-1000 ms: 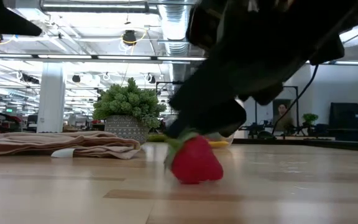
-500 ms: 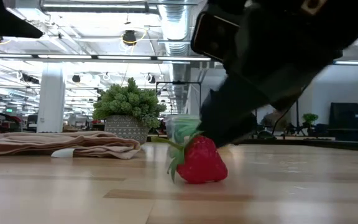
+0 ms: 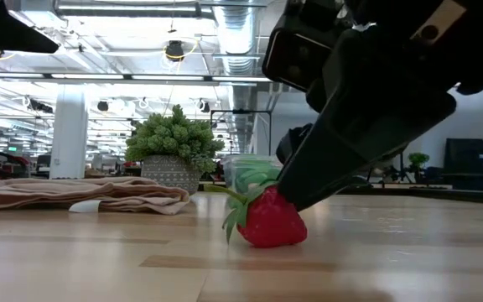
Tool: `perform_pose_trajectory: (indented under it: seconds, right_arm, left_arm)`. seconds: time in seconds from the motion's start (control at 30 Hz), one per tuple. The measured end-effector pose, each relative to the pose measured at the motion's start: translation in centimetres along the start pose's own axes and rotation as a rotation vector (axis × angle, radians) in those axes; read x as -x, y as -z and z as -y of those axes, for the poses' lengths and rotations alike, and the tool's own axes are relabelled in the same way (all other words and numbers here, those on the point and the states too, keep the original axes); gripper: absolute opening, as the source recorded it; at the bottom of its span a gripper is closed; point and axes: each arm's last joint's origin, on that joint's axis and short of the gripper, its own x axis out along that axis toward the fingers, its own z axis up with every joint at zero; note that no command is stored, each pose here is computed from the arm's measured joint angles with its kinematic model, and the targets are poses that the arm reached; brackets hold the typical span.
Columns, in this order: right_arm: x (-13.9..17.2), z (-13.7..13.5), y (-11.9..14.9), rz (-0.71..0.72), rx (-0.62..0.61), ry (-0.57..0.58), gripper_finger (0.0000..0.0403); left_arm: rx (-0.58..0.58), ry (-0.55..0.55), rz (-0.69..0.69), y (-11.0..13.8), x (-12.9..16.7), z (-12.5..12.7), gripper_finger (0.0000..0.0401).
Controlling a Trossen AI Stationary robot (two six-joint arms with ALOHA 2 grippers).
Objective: Pick and placing Produce into tupperware
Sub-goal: Put the strawberry into the transparent bin
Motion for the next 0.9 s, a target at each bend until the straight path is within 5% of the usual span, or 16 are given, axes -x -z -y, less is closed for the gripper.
perform_pose_trajectory:
  seconds: [0.9]
  right_arm:
    - [-0.15, 0.02, -0.23, 0.042, 0.106, 0.017, 0.0244]
  left_arm:
    - [-0.026, -0.014, -0.002, 0.03, 0.00, -0.27, 0.0300]
